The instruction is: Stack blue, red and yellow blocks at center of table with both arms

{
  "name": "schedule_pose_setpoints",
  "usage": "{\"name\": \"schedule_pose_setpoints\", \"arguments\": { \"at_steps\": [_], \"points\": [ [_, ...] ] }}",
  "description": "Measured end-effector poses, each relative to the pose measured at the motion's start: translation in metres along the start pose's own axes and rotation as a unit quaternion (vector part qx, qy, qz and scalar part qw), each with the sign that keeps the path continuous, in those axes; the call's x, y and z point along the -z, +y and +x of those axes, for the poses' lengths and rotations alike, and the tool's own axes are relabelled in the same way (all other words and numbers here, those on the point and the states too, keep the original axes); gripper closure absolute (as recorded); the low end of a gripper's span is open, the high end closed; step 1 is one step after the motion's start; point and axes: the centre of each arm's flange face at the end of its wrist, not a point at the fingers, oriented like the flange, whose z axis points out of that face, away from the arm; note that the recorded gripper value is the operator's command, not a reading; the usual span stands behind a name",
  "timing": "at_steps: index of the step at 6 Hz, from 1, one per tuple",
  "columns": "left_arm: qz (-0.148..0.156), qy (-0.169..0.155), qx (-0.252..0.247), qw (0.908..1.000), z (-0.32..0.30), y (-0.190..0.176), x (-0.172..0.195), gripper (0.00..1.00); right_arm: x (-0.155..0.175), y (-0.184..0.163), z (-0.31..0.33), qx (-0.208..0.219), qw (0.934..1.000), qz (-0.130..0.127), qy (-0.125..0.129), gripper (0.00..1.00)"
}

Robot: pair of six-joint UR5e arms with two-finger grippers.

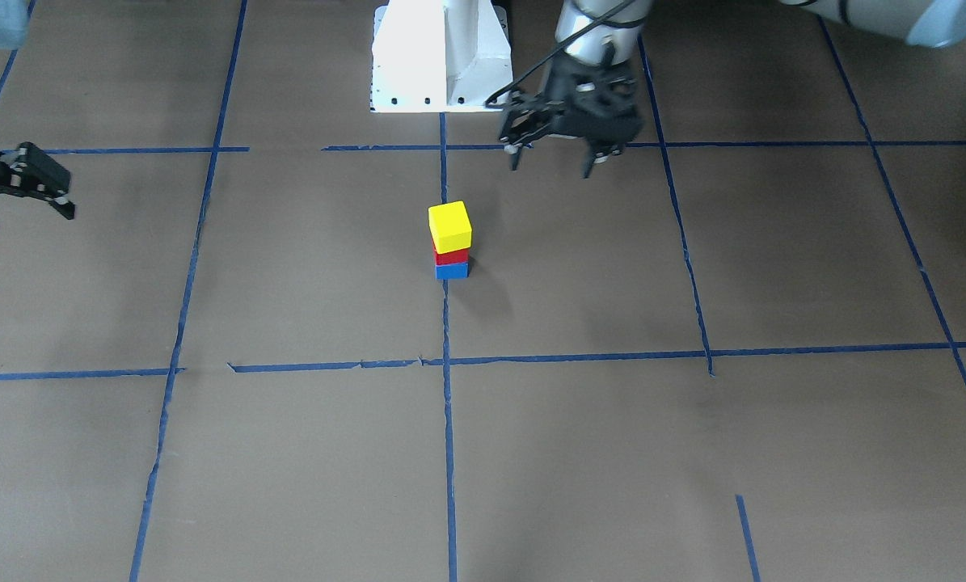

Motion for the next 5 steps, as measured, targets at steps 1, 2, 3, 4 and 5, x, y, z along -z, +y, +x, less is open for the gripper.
{"name": "schedule_pose_setpoints", "arguments": {
  "at_steps": [1, 2, 3, 4, 5],
  "points": [
    [-0.02, -0.012, -0.051, 0.9984, -0.085, 0.002, 0.021, 0.0, 0.015, 0.018, 0.049, 0.013, 0.9999, 0.002, 0.002, 0.0],
    [-0.039, -0.026, -0.1, 0.9939, -0.187, 0.005, 0.047, 0.0, 0.029, 0.046, 0.1, 0.026, 0.9996, 0.001, 0.007, 0.0],
    [-0.052, -0.04, -0.135, 0.9886, -0.287, 0.013, 0.07, 0.0, 0.037, 0.075, 0.144, 0.037, 0.9992, -0.006, 0.014, 0.0],
    [-0.06, -0.052, -0.151, 0.9854, -0.378, 0.024, 0.085, 0.0, 0.042, 0.095, 0.174, 0.04, 0.9989, -0.016, 0.018, 0.0],
    [-0.063, -0.058, -0.139, 0.9865, -0.458, 0.033, 0.094, 0.0, 0.045, 0.106, 0.191, 0.034, 0.999, -0.022, 0.019, 0.0]
  ]
}}
